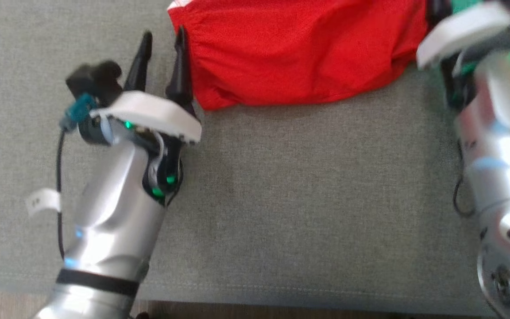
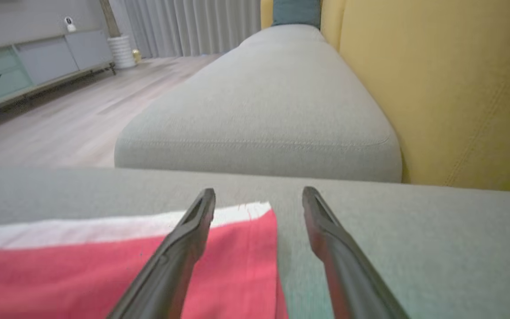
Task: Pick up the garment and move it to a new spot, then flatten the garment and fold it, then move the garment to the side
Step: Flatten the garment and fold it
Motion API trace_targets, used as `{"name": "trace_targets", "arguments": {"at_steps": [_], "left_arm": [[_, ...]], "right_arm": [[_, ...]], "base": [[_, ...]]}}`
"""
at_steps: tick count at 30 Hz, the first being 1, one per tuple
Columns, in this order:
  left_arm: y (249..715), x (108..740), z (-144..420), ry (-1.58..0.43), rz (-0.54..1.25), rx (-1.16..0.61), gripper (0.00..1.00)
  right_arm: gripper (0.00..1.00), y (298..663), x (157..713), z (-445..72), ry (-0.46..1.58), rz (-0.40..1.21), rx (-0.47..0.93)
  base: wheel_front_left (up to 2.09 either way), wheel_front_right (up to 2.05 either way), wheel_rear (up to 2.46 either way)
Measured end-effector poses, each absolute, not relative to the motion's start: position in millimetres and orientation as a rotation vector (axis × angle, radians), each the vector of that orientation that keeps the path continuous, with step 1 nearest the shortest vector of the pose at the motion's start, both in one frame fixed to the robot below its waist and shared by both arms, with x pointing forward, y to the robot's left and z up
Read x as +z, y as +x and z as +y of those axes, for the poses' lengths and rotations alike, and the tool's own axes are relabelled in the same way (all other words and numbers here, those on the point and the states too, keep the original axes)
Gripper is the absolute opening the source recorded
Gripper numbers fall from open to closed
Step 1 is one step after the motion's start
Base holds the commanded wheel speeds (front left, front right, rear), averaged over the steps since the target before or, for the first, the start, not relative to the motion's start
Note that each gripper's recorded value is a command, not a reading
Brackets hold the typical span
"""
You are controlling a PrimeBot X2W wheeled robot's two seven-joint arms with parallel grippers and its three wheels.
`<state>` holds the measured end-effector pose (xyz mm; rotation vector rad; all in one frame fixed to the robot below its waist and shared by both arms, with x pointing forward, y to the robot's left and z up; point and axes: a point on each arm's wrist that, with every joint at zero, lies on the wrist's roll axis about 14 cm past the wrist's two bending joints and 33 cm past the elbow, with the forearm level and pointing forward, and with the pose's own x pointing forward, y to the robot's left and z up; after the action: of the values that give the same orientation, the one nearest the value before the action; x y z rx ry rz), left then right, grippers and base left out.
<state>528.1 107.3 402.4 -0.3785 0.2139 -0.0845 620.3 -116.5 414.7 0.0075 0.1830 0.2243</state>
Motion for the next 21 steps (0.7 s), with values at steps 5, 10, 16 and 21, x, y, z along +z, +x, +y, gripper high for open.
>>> {"name": "trace_targets", "arguments": {"at_steps": [5, 10, 16, 21], "left_arm": [[514.7, 405.5, 107.2, -0.356, 0.214, -0.085, 1.0], [509.4, 411.5, 108.9, -0.353, 0.202, -0.079, 1.0], [504.0, 415.1, 108.4, -0.339, 0.198, -0.084, 1.0], [495.2, 419.3, 107.9, -0.32, 0.194, -0.083, 1.0]], "right_arm": [[1.0, 590.0, 378.3, -126.3, -0.01, 0.331, 0.217], [0.81, 577.9, 361.8, -126.3, -0.017, 0.455, 0.222], [0.0, 571.8, 363.5, -110.7, 0.038, 0.487, 0.238], [0.0, 563.9, 373.4, -119.0, 0.092, 0.454, 0.202]], "base": [[0.0, 0.0, 0.0], [0.0, 0.0, 0.0], [0.0, 0.0, 0.0], [0.0, 0.0, 0.0]]}}
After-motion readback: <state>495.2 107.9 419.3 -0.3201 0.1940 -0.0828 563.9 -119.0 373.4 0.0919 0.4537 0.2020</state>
